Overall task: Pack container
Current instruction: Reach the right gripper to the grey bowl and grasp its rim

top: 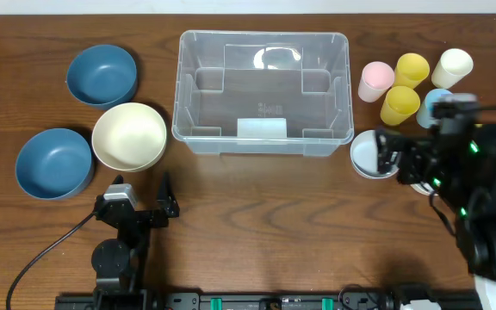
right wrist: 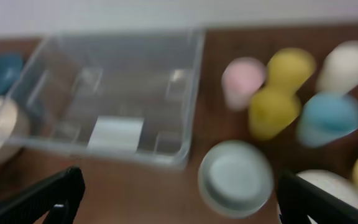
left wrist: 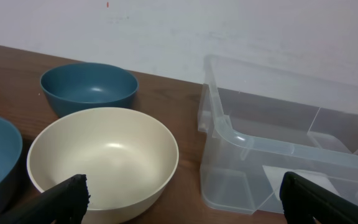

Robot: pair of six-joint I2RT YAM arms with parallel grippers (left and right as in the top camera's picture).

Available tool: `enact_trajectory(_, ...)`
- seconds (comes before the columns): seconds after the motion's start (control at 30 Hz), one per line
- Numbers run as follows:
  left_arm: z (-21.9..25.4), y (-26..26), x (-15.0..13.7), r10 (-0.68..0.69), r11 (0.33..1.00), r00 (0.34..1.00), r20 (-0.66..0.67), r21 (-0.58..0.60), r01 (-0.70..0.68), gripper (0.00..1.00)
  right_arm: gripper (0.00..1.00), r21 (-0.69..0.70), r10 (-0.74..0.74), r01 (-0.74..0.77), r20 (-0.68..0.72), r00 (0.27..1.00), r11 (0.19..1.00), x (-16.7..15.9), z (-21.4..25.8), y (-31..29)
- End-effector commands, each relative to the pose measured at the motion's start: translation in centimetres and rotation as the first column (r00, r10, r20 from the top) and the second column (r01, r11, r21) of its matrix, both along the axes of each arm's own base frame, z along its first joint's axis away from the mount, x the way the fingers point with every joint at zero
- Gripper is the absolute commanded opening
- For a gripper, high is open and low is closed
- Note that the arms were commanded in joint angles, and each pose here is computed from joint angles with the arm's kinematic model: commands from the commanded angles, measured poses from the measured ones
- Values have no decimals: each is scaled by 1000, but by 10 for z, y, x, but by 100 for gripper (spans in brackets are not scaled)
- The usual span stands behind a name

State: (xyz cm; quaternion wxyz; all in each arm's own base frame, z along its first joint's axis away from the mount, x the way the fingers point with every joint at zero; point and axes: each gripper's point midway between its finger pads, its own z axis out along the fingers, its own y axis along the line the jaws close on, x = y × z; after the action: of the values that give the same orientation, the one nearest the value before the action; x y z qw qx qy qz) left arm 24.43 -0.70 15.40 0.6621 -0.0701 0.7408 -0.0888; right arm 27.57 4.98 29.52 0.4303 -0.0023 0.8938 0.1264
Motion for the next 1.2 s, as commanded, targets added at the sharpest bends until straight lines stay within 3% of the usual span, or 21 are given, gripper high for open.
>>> enact_trajectory(0.0,-16,-2,0,-8,1000,999,-41,5,8,98,99,52,22,-16,-120,992,999,3,-23,8)
enact_trajectory(0.07,-16,-2,0,-8,1000,999,-41,5,8,98,99,45,-99,113,-247,964,993,8,-50,-5)
enact_trajectory(0.13,-16,-2,0,-8,1000,999,-41,5,8,98,99,7,-274,297,-362,891,955,8,-76,-25)
enact_trajectory(0.33,-16,-2,0,-8,1000,999,-41,5,8,98,93,-169,-643,678,-538,545,716,-5,-136,-64)
enact_trajectory(0.47,-16,-2,0,-8,1000,999,-41,5,8,98,85,-234,-713,762,-585,386,604,-8,-169,-69)
enact_trajectory(0.57,-16,-2,0,-8,1000,999,-40,5,8,98,79,-266,-732,787,-604,314,557,-11,-192,-69)
enact_trajectory(0.87,-16,-2,0,-8,1000,999,-40,5,8,98,76,-228,-716,806,-625,309,547,-7,-247,-63)
enact_trajectory(1.17,-16,-2,0,-8,1000,999,-41,5,8,98,69,-143,-713,824,-594,372,549,-1,-284,-63)
